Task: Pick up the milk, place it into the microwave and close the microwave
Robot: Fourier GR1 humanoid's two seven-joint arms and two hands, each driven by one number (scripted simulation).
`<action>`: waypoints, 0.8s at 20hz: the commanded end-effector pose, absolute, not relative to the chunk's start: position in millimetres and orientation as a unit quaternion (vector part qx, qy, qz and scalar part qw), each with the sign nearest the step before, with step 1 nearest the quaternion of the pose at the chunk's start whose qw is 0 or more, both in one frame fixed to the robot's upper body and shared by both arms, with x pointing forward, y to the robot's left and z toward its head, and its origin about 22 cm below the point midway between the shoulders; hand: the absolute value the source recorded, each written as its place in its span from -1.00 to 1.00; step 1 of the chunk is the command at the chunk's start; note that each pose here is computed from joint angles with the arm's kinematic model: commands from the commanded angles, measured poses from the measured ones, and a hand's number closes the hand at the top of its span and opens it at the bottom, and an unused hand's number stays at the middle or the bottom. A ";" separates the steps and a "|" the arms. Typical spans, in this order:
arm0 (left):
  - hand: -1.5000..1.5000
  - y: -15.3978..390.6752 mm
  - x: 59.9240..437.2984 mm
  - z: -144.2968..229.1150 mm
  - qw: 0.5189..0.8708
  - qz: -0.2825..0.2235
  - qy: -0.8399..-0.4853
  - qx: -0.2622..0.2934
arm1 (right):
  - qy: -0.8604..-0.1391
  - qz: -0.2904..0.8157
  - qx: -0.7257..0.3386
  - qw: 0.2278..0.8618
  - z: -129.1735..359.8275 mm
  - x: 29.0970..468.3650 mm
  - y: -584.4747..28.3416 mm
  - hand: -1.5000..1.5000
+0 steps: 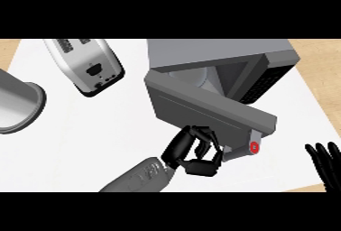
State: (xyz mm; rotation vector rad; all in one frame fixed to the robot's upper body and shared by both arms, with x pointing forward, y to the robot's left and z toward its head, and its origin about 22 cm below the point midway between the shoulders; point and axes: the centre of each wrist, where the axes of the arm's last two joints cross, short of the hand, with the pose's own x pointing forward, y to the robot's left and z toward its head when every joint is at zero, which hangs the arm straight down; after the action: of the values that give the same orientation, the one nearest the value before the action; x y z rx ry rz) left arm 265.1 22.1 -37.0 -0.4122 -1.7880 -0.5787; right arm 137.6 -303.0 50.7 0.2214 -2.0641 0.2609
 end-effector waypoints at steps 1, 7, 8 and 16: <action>1.00 12.5 266.5 -23.5 0.571 -0.193 -0.782 -0.160 | -0.853 0.132 0.093 0.497 68.0 144.2 -305.0 -1.00; 1.00 7.2 292.9 0.1 0.589 -0.140 -0.788 -0.114 | -0.860 0.148 0.078 0.483 86.6 149.6 -316.9 -1.00; -1.00 8.3 292.3 -3.1 0.596 -0.132 -0.786 -0.102 | -0.860 0.141 0.079 0.485 85.0 146.7 -313.4 -1.00; -1.00 6.4 316.6 14.5 0.623 -0.089 -0.775 -0.057 | -0.877 0.251 -0.075 0.403 144.9 160.4 -344.4 1.00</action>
State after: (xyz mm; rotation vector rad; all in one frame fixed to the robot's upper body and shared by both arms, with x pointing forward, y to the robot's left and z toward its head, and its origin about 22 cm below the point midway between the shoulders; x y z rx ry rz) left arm 302.9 6.6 2.4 -0.1800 -1.7889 -0.2835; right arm 157.1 -332.2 118.4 0.0032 -2.1719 0.5082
